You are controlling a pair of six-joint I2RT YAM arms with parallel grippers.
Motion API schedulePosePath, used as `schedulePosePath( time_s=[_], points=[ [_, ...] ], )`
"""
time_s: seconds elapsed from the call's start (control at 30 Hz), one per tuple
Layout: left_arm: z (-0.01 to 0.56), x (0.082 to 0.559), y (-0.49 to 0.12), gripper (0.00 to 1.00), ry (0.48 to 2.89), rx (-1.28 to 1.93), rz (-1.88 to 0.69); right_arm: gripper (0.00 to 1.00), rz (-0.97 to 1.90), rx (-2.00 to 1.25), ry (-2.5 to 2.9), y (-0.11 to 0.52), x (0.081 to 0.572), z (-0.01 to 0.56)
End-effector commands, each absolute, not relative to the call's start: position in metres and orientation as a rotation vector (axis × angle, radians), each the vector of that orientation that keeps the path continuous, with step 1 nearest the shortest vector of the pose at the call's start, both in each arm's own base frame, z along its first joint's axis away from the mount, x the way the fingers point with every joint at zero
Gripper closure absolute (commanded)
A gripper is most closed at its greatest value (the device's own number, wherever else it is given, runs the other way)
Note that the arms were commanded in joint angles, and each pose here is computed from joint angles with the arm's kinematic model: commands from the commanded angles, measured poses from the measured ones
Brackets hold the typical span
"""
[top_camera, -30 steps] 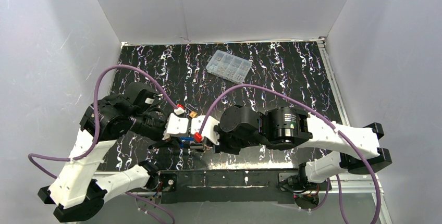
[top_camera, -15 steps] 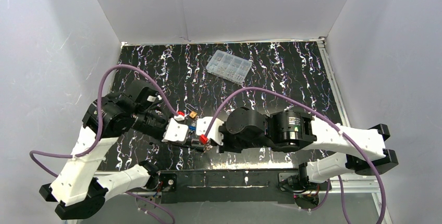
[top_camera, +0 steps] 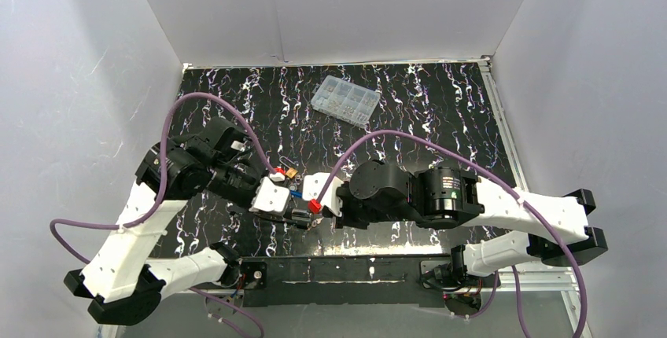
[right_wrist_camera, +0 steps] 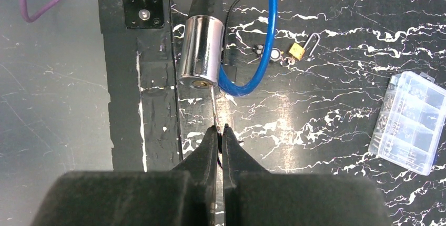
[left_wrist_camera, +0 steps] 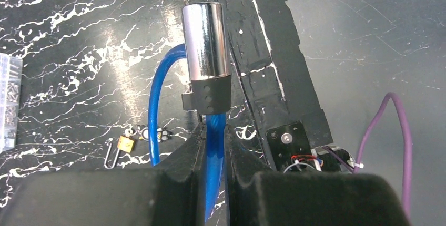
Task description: Unlock with the key
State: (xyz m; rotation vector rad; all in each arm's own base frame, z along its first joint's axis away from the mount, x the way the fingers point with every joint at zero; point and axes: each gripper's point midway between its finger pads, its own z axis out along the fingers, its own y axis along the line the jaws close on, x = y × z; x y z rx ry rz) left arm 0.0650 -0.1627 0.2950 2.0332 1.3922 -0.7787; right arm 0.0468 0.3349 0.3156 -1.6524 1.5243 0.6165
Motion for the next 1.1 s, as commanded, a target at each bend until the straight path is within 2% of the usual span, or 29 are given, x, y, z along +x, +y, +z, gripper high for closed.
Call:
schedulePosePath(
  time_s=[0.0, 0.67, 0.93, 1.07],
  points=[
    [0.29, 0.039, -0.152, 1.0, 1.472, 2.055, -0.899, 0.99, 0.696, -1.571, 1.477, 0.343, 0.047, 0.335],
    [0.289, 0.048, -0.157, 1.0, 1.514, 1.986, -0.869, 0.99, 0.811, -1.654, 1.593, 0.335, 0.029, 0.311],
    [0.29, 0.049, -0.159, 1.0, 1.513, 1.981, -0.88, 0.99, 0.791, -1.64, 1.634, 0.335, 0.036, 0.3],
    [0.29, 0.051, -0.167, 1.0, 1.518, 1.973, -0.919, 0.99, 0.759, -1.552, 1.711, 0.322, 0.058, 0.295]
  ],
)
